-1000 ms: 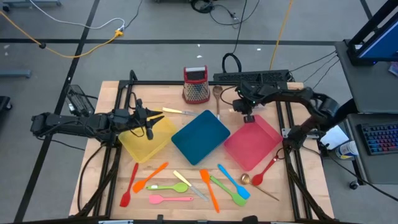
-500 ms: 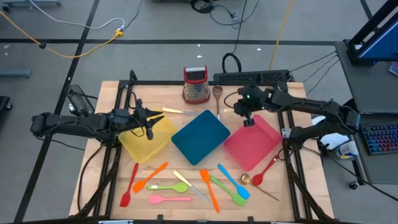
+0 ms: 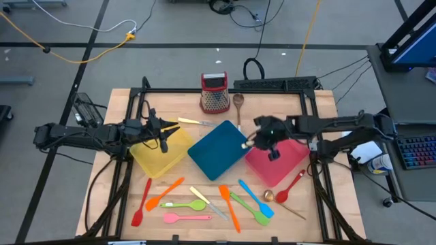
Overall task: Pick & Place Kitchen Items
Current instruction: Put the yellow table knife into the red bin
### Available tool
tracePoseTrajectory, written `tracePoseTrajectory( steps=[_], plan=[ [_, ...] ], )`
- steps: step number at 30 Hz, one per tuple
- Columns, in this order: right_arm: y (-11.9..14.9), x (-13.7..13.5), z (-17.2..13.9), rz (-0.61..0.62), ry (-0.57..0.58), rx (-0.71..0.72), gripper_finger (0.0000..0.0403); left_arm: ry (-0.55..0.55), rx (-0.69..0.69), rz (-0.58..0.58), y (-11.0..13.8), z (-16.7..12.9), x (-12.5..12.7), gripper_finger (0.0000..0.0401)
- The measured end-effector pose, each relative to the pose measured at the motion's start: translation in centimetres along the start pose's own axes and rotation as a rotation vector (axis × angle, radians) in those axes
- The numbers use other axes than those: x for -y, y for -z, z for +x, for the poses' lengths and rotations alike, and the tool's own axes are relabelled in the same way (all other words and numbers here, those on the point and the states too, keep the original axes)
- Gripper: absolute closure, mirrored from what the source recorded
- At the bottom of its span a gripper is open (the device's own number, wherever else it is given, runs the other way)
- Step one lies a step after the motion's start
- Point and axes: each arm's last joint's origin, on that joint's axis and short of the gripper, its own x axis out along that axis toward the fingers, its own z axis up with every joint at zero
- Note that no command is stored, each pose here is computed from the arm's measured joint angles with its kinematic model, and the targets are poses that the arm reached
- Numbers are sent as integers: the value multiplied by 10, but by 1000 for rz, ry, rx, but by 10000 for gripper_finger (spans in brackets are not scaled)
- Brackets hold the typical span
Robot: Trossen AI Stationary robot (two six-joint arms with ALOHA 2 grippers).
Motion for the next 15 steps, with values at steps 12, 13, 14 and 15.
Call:
tracePoseTrajectory(
  steps=[12,13,14,15],
  plan=[
    [21,-55,19,74,-120,-200,349,0,-11,-49,1,0,0,313],
    [27,-58,22,65,-124,-222,349,0,-10,-52,1,0,0,313],
    [34,-61,24,55,-120,-250,349,0,-10,-60,1,0,0,313],
    [40,-63,27,44,-105,-276,349,0,-11,-69,1,0,0,313]
  ],
)
